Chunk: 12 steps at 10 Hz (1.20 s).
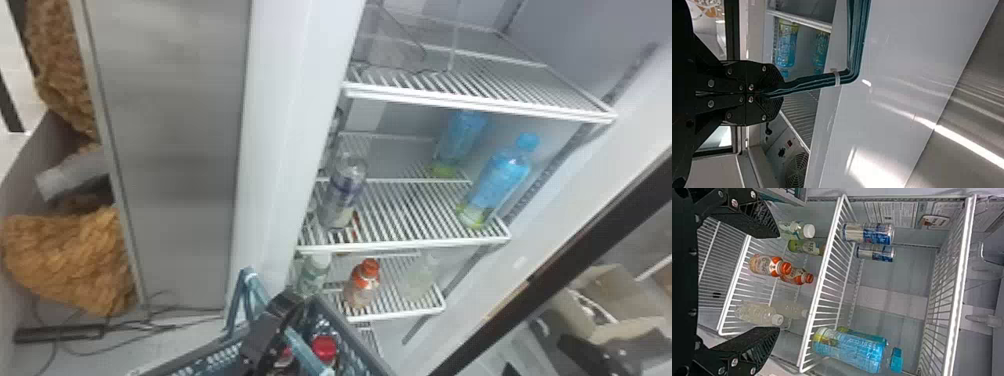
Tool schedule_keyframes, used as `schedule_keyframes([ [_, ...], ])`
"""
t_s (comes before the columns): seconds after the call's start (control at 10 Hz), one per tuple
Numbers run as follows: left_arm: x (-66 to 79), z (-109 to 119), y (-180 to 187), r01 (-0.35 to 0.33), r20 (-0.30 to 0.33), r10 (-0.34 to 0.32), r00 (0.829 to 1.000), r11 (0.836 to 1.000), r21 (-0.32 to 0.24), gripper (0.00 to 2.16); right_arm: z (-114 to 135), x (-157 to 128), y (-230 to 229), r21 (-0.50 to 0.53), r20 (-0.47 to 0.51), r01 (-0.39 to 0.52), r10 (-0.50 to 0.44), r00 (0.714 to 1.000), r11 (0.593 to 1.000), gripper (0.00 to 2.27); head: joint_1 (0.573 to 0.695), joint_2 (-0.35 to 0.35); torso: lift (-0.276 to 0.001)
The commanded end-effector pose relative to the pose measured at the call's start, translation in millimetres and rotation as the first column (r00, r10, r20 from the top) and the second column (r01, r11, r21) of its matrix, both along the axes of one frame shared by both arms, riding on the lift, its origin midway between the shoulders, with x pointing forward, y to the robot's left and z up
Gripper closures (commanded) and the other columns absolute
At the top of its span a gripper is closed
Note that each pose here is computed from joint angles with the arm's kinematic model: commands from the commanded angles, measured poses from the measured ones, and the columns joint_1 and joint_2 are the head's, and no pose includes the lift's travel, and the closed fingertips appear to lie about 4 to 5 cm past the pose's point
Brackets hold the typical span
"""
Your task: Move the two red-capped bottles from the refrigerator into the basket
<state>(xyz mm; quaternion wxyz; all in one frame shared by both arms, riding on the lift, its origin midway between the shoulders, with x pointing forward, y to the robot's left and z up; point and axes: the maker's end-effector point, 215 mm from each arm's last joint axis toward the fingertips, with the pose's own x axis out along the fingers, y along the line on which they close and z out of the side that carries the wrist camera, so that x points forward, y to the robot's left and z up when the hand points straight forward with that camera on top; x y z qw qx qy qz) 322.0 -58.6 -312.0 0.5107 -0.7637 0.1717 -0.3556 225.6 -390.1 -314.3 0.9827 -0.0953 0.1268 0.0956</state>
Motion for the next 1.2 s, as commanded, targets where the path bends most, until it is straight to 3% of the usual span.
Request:
schedule_keyframes([
  [0.0,0.5,0.1,0.5,-0.003,-0.002,0.003,1.000,1.000,-0.003,1.20,-2.5,-0.6,-2.2,0.020,0.007,0.009,-0.009,1.000,1.000,0.18,0.695,-0.350,0.000],
  [1.1,-0.3,-0.8,0.9,-0.003,-0.005,0.003,1.000,1.000,-0.003,1.20,-8.1,0.7,-3.2,0.064,0.022,0.019,-0.020,1.000,0.998,0.19,0.695,-0.350,0.000],
])
